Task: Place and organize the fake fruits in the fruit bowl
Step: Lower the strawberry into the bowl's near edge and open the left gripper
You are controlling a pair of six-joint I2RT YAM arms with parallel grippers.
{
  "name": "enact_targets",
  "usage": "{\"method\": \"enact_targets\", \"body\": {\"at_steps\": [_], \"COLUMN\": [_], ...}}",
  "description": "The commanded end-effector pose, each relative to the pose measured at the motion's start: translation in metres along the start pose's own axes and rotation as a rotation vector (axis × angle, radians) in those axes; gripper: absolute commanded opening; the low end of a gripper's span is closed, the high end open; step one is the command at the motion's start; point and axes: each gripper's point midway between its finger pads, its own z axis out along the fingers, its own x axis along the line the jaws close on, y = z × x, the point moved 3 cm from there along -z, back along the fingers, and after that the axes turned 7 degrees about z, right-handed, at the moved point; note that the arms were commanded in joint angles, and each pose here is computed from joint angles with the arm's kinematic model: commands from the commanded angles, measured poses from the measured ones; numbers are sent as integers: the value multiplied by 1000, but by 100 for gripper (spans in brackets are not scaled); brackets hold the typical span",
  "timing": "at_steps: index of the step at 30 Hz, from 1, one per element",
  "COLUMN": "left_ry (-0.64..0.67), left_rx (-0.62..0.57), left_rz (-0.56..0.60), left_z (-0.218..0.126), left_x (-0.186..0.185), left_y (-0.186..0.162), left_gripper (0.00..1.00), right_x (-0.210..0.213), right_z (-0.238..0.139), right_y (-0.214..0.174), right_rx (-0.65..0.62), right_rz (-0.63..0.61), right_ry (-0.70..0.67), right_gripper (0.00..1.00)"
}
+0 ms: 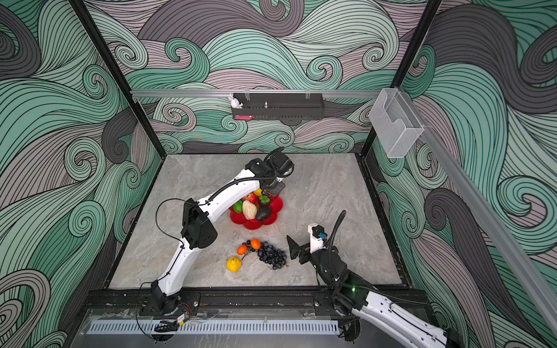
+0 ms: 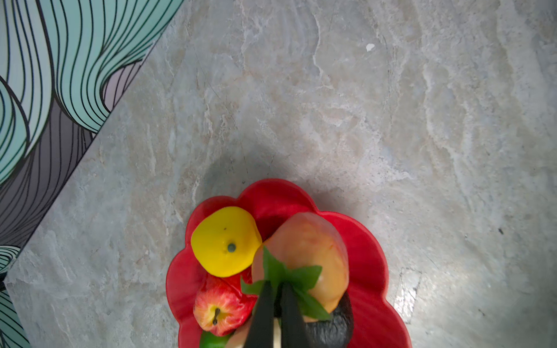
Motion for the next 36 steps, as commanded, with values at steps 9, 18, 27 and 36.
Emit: {"method": "enact_targets", "body": {"at_steps": [9, 18, 27, 36], "left_ry": [-5, 56, 15, 7], "left_rx": [170, 229, 171, 177], "left_rz": [-273, -481, -593, -643], "left_z": [-91, -84, -55, -39], "left_x": [16, 24, 31, 36], "left_y": [-94, -167, -173, -176], "left_gripper": [0, 0, 0, 0], "right_x": [-2, -2, -1, -1], "right_z": [3, 3, 3, 4], "right_y": [0, -1, -2, -2], "right_rx": [-12, -10, -3, -2], "right_rz": [14, 24, 22, 20], "right_ry": [-13, -6, 2, 3], "right_gripper": [100, 100, 100, 100]}}
